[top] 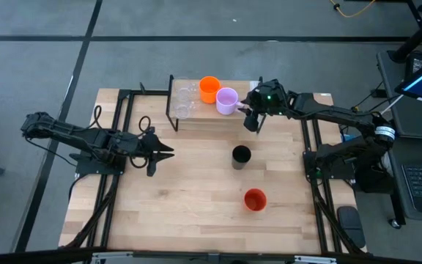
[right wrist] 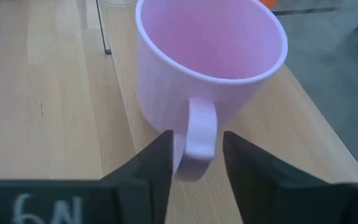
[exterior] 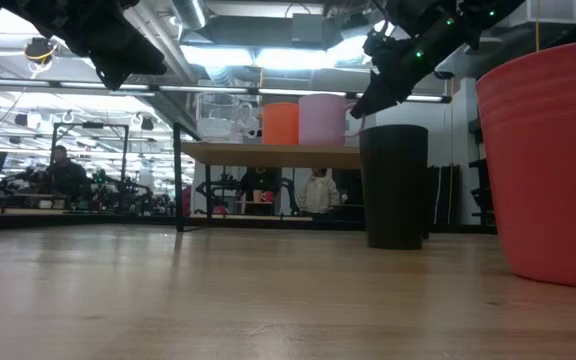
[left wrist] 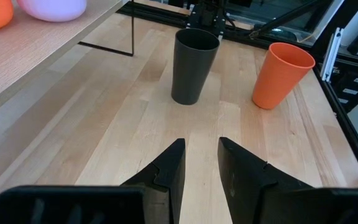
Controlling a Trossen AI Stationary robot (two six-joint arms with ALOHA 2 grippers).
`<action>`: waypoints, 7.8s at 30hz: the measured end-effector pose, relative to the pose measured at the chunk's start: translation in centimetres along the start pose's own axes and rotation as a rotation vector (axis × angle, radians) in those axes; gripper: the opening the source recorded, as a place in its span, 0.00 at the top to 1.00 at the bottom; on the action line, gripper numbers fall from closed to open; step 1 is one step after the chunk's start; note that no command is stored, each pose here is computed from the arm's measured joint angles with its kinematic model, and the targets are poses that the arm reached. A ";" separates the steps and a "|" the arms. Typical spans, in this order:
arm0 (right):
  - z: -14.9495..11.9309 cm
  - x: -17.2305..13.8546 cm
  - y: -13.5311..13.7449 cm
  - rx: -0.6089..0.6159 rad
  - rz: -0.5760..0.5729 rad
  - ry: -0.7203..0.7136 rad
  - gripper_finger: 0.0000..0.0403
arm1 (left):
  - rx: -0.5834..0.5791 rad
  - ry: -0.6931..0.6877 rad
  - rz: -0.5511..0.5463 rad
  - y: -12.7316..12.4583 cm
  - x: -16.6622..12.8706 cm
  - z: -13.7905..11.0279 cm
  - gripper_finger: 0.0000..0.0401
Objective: Stack small to large cups/mugs on shelf
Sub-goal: Put the pink mug on top of the shelf, then put the black mug on top of the shelf
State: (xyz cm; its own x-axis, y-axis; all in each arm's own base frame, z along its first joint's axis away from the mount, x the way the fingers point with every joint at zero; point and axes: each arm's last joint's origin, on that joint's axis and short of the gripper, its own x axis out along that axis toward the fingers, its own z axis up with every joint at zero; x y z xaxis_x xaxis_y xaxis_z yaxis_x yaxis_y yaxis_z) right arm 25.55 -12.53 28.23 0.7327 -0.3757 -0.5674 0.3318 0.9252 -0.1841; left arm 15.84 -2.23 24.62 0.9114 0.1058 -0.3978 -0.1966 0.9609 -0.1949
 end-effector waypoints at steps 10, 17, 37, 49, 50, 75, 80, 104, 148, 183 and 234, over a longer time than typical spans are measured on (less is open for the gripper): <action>0.0 0.0 0.0 0.000 0.001 0.003 0.82 | -0.002 0.000 0.000 0.0 0.0 0.0 0.78; 0.2 -0.7 0.1 0.000 0.037 -0.023 0.85 | -0.002 0.000 -0.001 0.0 0.0 0.0 0.78; 3.7 -4.8 0.0 -0.052 0.225 -0.249 0.85 | 0.000 -0.001 -0.001 0.0 0.0 0.0 0.78; 4.9 -3.3 -0.2 -0.057 0.232 -0.255 0.86 | 0.001 0.000 -0.001 0.0 0.0 0.0 0.78; 5.4 -3.1 -0.3 -0.061 0.234 -0.243 0.86 | 0.001 0.000 -0.001 0.0 0.0 0.0 0.78; 6.0 3.8 -0.2 -0.131 0.236 0.037 0.86 | 0.002 0.000 -0.001 0.0 0.0 0.0 0.78; 5.8 4.0 -0.6 -0.124 0.219 0.044 0.86 | 0.001 0.000 -0.001 0.0 0.0 0.0 0.78; 5.6 4.7 -1.1 -0.110 0.210 0.049 0.76 | 0.001 0.000 -0.001 0.0 0.0 0.0 0.78; 12.4 -11.5 -2.6 -0.034 0.196 0.028 0.39 | 0.001 0.000 -0.001 0.0 0.0 0.0 0.78; 4.1 -18.1 6.1 0.075 0.328 0.218 0.39 | 0.002 0.000 0.000 0.0 0.0 0.0 0.78; -0.7 -1.0 15.4 -0.285 0.457 0.490 0.39 | 0.002 0.000 0.000 0.0 0.0 0.0 0.78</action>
State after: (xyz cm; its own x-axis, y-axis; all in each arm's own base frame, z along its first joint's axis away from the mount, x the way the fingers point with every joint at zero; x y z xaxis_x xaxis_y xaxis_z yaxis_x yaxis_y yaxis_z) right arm 29.49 2.11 25.46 0.3886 0.0565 -0.9197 -0.1600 0.9871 -0.0069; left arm 15.84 -2.24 24.63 0.9116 0.1056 -0.3973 -0.1958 0.9613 -0.1937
